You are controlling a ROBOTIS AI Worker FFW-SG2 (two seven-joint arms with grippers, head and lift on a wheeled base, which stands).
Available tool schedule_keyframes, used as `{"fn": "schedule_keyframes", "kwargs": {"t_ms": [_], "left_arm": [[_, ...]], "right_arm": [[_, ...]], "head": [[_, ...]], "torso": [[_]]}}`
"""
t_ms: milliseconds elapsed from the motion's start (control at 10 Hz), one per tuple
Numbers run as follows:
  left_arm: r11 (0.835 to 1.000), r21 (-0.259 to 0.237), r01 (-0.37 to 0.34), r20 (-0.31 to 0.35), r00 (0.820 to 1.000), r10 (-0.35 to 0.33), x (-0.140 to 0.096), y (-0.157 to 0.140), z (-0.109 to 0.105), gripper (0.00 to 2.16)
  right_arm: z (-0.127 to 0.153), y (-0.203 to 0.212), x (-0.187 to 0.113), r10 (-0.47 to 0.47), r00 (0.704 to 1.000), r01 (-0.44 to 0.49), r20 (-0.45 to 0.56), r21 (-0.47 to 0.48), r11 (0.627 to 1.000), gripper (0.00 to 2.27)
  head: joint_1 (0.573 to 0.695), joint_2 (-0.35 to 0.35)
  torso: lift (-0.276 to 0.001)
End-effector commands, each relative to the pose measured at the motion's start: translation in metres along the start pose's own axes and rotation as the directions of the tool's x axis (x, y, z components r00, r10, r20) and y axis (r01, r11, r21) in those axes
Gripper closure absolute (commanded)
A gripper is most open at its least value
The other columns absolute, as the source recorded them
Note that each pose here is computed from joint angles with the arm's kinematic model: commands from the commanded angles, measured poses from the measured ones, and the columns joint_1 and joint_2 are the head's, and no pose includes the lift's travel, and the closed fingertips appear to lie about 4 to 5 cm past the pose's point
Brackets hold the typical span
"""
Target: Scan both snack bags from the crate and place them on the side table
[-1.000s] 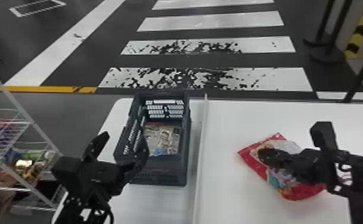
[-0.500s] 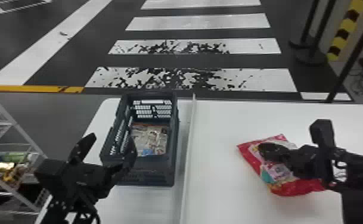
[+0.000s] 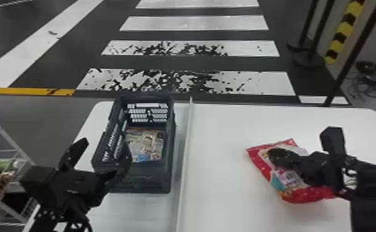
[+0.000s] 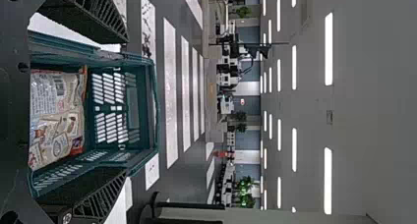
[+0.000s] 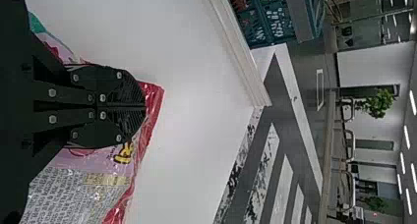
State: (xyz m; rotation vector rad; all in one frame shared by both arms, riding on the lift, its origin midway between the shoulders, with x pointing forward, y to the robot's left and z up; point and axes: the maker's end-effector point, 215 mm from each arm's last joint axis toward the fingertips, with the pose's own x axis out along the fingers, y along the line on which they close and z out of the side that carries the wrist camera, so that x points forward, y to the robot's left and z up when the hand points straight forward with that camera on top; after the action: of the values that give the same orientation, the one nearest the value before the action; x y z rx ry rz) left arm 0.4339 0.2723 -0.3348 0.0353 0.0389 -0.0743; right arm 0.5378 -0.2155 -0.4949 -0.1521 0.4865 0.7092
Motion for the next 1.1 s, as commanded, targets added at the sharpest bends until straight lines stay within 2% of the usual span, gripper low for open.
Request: {"fn": "schedule_keyframes", "kwargs": {"t_ms": [0,300,1000], "left_arm": [[1.000,0.000,-0.001,0.000,1.000,0.001,0.000,0.000,0.000,0.07],[1.000,-0.002,0.003,0.002,1.000,-0.003,0.001,-0.002,0.000,0.07],[1.000,0.001,0.001,-0.001,1.000,-0.001,0.000,0.000,-0.001,0.07]], "right_arm": [[-0.003,-0.013,-0.005,-0.028,1.000,0.028,0.006,0.000,1.000,2.25],[-0.009,-0.031,-0.012,-0.090,0.996,0.090,0.004,0.020,0.996,2.25],[-0.006,-0.046,-0.015,-0.143,0.990,0.143,0.011,0.027,0.989,2.24]], "head": [[0.695,0.066],[0.695,0.036],[0.695,0.014]], "torso": [[-0.098],[-0.098],[-0.098]]}}
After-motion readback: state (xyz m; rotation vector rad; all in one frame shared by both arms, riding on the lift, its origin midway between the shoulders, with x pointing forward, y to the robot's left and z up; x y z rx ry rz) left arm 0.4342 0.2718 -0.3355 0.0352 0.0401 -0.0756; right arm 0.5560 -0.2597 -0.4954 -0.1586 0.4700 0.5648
